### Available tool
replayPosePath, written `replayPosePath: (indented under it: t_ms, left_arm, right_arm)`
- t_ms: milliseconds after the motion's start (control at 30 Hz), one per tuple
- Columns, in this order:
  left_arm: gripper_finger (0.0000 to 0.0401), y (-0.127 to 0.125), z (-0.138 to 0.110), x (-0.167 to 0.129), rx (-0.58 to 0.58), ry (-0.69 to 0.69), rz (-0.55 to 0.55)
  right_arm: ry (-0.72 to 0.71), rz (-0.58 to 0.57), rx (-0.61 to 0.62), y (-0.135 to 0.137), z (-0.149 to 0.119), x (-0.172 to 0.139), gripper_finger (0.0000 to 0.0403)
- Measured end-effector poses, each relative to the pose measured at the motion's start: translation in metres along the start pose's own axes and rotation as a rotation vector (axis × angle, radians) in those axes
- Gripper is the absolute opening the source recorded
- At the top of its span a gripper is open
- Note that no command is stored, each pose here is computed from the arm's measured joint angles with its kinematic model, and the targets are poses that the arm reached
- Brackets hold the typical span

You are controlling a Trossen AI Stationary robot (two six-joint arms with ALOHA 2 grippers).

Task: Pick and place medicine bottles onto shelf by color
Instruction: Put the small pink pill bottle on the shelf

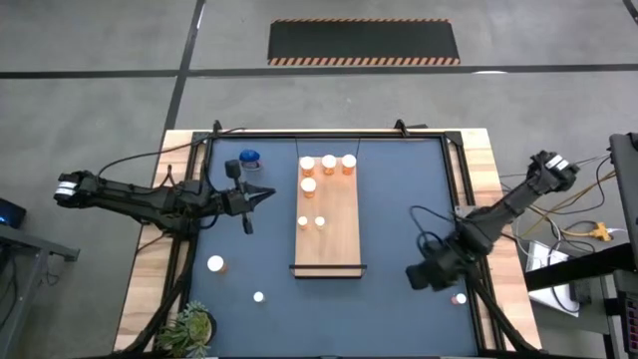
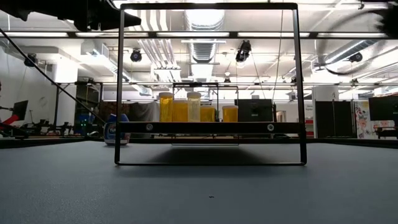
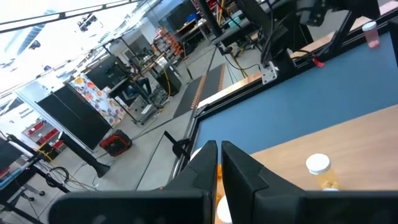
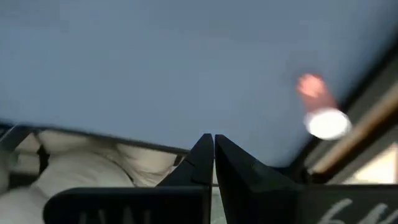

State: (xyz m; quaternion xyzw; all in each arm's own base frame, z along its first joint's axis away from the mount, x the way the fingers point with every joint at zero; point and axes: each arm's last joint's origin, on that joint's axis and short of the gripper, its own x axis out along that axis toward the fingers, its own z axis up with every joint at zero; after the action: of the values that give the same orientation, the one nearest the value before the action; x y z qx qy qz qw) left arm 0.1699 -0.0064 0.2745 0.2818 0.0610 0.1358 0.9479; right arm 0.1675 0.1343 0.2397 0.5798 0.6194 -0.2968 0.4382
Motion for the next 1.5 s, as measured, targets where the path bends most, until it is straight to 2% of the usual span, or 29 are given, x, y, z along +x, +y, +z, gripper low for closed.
replayPosePath:
  t_ms: [133,333,433,833,1033,1267,1500]
  left_arm:
    - [0.0004,0.0,0.0,0.0,0.023,0.003,0.0]
    - [0.0004,0.0,0.0,0.0,0.045,0.001,0.002]
    - [0.0004,0.0,0.0,0.0,0.05,0.001,0.002]
    - [0.0004,-0.001,-0.001,0.001,0.053,0.005,0.001]
    - [0.0004,0.0,-0.001,0.001,0.053,0.006,0.002]
    - [0.0004,0.0,-0.001,0.001,0.053,0.007,0.003]
    - [0.0004,0.0,-0.001,0.001,0.053,0.007,0.003]
  right_arm:
    - [0.021,-0.052,0.134,-0.024,-0.006,0.006,0.0009]
    - [0.102,-0.188,0.213,-0.04,-0.013,0.014,0.0031]
    - [0.13,-0.261,0.235,-0.042,-0.016,0.019,0.0064]
    - [0.064,-0.339,0.154,-0.038,-0.013,0.044,0.0247]
    - [0.039,-0.383,0.097,-0.037,-0.009,0.057,0.0299]
    - [-0.01,-0.411,0.025,-0.034,-0.005,0.071,0.0302]
    - [-0.005,-0.41,0.0,-0.03,-0.005,0.079,0.0256]
